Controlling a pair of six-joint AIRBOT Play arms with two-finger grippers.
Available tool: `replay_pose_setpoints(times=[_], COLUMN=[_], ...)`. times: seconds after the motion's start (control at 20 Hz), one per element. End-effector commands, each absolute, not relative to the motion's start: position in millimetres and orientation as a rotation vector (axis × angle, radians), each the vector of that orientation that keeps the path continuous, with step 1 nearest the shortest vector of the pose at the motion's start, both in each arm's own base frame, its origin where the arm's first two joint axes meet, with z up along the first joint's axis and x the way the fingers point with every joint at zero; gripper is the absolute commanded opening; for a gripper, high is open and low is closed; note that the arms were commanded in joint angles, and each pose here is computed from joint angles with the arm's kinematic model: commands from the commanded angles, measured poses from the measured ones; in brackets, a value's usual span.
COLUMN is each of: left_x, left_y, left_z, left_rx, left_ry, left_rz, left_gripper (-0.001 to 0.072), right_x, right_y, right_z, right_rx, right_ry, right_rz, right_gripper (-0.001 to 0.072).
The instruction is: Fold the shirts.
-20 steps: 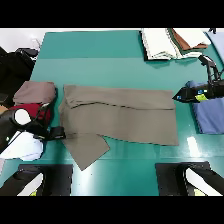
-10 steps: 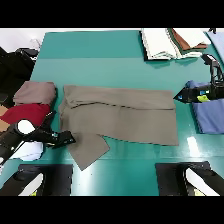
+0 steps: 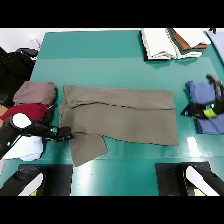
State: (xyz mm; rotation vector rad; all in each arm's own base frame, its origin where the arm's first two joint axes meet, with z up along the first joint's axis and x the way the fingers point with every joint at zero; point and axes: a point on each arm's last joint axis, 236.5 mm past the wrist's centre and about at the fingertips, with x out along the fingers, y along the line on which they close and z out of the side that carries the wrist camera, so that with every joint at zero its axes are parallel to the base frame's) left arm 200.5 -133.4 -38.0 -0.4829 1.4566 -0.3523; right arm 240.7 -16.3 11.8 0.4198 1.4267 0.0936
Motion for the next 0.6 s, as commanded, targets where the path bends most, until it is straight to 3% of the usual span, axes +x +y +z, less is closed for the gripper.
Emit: replay_pose_setpoints(times=[0.0,0.05,0.15,0.5,0.55], left_x=[213.9,216.8,218.4,217.4,215.3], left_y=[-135.0,-134.7,-134.4,-123.1,-120.5], left_z=[-21.8,-20.8,-20.8,-27.3,-28.7], left_rx=[-0.458,-0.453,-0.440,-0.381,-0.366], left_ry=[1.404,1.391,1.380,1.389,1.399], left_rz=[-0.383,-0.385,-0.393,-0.366,-0.361], left_gripper=[0.0030,0.0030,0.0030,0.0030,0.0030], right_x=[175.2,164.1,150.7,157.4,156.8], right_y=[-30.6,-28.9,-22.6,25.3,31.0], right_z=[-41.7,-53.7,-73.6,-94.6,-97.6], right_rx=[0.625,0.675,0.718,0.729,0.718], right_ry=[1.602,1.622,1.644,1.686,1.710], right_rz=[-0.015,-0.036,-0.057,0.079,0.102], right_gripper=[0.0577,0.0572,0.0436,0.0429,0.0400])
